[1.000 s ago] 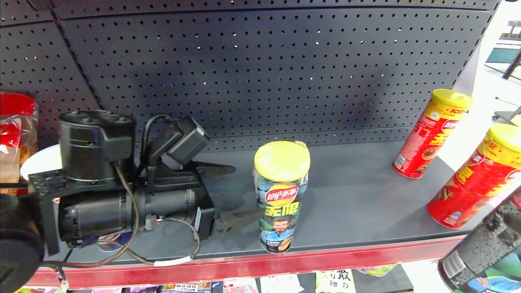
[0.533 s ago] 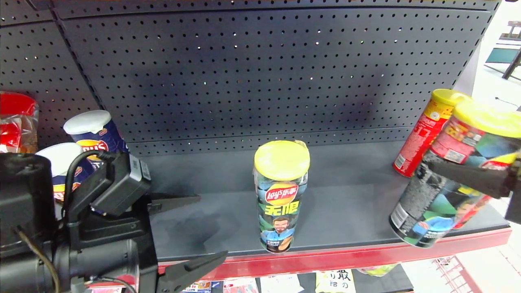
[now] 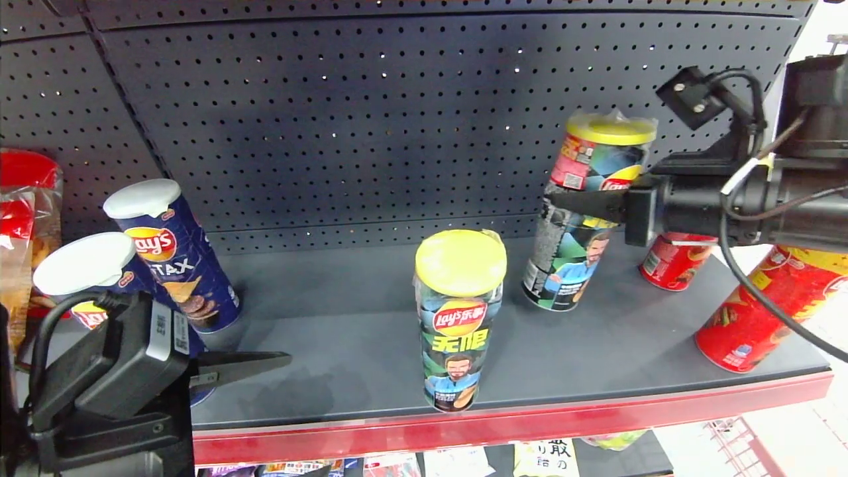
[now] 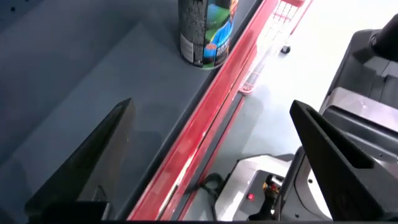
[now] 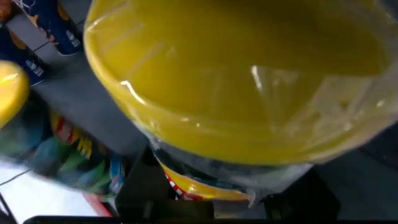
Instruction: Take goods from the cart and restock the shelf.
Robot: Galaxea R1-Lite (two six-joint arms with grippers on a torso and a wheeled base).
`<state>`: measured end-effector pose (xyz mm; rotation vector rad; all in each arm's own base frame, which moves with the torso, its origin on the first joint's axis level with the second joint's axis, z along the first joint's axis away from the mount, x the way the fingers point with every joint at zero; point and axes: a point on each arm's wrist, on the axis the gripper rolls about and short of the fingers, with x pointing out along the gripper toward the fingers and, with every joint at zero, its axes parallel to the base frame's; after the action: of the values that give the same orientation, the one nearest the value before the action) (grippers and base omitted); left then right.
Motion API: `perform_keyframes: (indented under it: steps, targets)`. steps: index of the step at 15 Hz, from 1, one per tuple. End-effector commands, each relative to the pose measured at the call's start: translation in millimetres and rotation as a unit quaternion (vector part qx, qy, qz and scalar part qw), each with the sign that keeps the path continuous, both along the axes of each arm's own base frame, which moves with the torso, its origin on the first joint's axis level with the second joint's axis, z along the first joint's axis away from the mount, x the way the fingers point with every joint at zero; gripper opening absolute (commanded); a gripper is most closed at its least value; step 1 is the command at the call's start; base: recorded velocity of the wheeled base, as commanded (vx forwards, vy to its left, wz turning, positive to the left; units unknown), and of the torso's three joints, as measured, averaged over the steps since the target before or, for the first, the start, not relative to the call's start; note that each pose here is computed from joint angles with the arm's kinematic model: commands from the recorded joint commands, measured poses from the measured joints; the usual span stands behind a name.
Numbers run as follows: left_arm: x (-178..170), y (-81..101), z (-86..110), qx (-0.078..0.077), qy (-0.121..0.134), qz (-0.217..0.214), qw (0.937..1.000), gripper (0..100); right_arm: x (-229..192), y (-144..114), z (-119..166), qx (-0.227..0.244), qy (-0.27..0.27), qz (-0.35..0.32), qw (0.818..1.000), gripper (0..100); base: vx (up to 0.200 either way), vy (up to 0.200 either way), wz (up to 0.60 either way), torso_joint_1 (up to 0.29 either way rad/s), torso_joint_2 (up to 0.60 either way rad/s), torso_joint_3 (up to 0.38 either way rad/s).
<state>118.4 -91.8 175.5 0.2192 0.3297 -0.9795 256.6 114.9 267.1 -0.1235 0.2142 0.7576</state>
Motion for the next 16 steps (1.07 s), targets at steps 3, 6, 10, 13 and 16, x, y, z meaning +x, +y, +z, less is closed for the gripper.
perform_keyframes:
  steps: [3, 6, 10, 13, 16]
  targets:
    - [-3.2, 3.1, 2.5, -0.003, -0.008, 0.011, 0.9999, 100, 35.6, 36.8, -24.5, -0.010, 0.025, 0.039, 0.999, 0, 0.000, 0.000, 0.00, 0.000, 0.00, 0.000]
    - [-4.5, 4.3, -0.9, 0.002, -0.005, 0.015, 0.9999, 100, 53.5, 50.5, -33.2, -0.003, 0.013, 0.050, 0.999, 0, 0.000, 0.000, 0.00, 0.000, 0.00, 0.000]
    - [-3.9, 3.9, -1.0, 0.002, -0.004, 0.017, 0.9998, 100, 58.4, 62.9, -38.8, -0.004, 0.014, 0.062, 0.998, 0, 0.000, 0.000, 0.00, 0.000, 0.00, 0.000]
    - [-4.0, 4.0, -1.4, 0.003, -0.003, 0.017, 0.9998, 100, 58.9, 76.0, -40.8, -0.004, 0.014, 0.077, 0.997, 0, 0.000, 0.000, 0.00, 0.000, 0.00, 0.000]
    - [-4.0, 4.0, -1.4, 0.003, -0.003, 0.017, 0.9998, 100, 60.3, 85.3, -45.4, -0.007, 0.018, 0.086, 0.996, 0, 0.000, 0.000, 0.00, 0.000, 0.00, 0.000]
